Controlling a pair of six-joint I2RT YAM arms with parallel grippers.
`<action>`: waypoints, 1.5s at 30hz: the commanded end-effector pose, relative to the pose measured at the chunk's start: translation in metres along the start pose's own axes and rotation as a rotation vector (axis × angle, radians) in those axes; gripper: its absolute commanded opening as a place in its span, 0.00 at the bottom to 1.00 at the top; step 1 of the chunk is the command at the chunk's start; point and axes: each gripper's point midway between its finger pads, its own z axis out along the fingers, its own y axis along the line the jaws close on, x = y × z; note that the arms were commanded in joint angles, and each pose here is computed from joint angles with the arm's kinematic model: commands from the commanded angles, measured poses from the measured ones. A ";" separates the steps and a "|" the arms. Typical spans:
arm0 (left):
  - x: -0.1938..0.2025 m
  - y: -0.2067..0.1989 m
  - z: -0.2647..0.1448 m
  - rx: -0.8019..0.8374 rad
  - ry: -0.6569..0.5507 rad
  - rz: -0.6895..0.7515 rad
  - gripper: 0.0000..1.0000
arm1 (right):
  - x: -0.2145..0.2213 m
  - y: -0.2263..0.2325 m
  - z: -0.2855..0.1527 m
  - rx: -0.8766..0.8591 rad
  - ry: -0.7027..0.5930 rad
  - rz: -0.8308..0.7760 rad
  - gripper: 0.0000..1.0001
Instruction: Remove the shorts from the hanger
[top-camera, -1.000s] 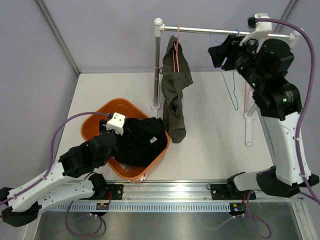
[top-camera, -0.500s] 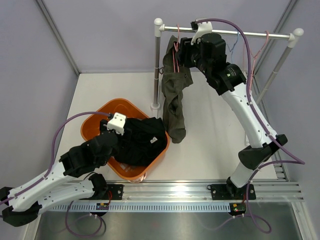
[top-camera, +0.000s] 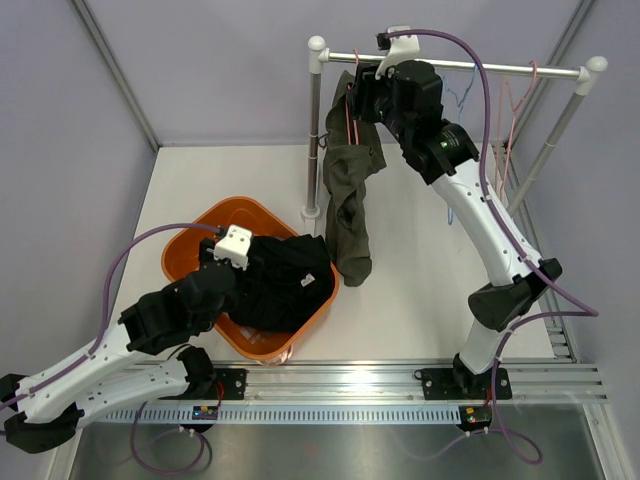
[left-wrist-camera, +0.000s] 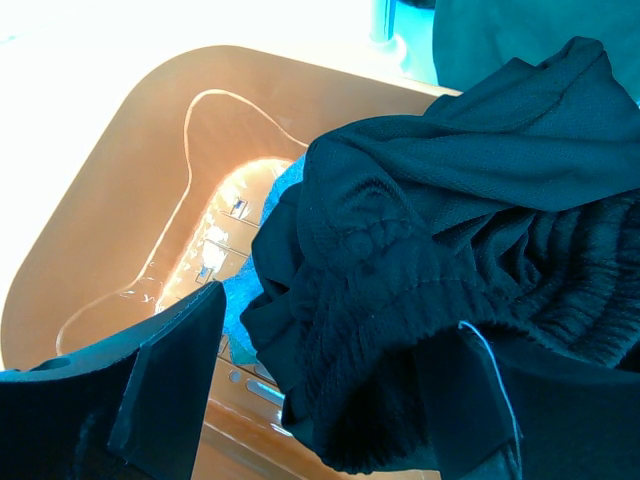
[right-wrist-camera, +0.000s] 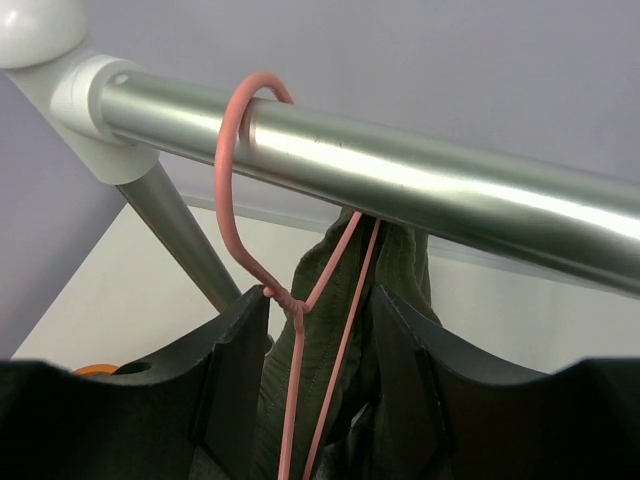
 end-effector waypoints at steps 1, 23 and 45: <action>-0.004 0.001 0.002 -0.009 -0.016 -0.009 0.76 | -0.023 0.006 0.003 0.004 -0.078 -0.003 0.53; -0.005 0.001 0.001 -0.008 -0.020 -0.014 0.77 | 0.000 0.005 0.031 0.102 -0.044 -0.085 0.41; -0.015 0.006 -0.003 -0.022 -0.042 -0.040 0.79 | -0.010 -0.002 0.027 0.186 -0.080 -0.164 0.00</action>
